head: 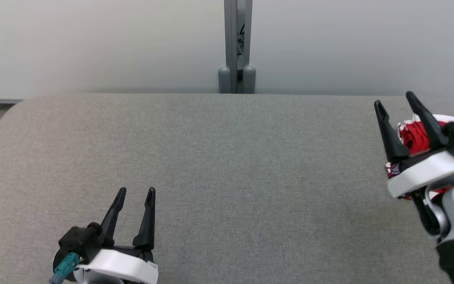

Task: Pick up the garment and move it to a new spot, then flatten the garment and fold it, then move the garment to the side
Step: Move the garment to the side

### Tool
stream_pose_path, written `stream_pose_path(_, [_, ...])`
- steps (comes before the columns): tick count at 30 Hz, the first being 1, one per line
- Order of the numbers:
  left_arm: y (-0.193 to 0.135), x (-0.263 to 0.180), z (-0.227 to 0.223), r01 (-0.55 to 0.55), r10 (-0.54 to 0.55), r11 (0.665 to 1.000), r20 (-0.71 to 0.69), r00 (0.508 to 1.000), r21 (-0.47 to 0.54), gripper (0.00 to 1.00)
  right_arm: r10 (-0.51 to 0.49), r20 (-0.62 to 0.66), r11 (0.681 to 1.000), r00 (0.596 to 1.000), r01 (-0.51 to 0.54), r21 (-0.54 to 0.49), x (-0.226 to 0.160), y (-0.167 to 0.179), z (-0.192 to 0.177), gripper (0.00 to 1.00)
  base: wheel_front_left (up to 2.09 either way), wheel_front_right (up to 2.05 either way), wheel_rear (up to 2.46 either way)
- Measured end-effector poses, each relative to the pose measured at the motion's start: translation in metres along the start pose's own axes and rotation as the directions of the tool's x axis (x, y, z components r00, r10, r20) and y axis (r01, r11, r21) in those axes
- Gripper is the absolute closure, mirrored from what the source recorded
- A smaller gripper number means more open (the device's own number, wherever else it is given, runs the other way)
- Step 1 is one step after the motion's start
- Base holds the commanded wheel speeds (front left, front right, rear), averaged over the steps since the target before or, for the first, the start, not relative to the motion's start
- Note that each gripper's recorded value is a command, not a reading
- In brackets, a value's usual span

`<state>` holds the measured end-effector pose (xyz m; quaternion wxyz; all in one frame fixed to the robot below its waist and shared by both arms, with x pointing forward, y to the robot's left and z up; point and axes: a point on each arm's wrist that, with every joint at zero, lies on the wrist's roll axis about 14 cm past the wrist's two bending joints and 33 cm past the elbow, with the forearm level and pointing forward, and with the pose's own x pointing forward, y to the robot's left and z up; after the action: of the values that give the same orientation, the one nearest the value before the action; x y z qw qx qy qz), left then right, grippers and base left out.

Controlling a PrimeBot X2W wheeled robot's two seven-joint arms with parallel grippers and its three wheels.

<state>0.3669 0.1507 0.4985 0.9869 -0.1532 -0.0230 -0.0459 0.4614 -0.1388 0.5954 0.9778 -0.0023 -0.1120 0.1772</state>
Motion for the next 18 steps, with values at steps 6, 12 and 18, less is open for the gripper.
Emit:
stream_pose_path(6, [0.010,-0.014,0.000,-0.039,0.039,0.999,0.001,0.999,0.005,0.00,-0.066,0.021,0.997,0.998,0.065,0.046,-0.033,0.030,-0.013,0.00,0.00,0.00,0.00])
stream_pose_path(12, [0.016,-0.020,0.004,-0.064,0.063,0.998,0.014,0.998,0.011,0.00,-0.120,-0.023,0.993,0.993,0.120,0.007,-0.063,0.036,-0.030,0.00,0.00,0.00,0.00])
stream_pose_path(18, [0.020,-0.022,0.010,-0.077,0.077,0.997,0.032,0.997,0.024,0.00,-0.146,-0.044,0.989,0.988,0.146,-0.008,-0.079,0.034,-0.035,0.00,0.00,0.00,0.00])
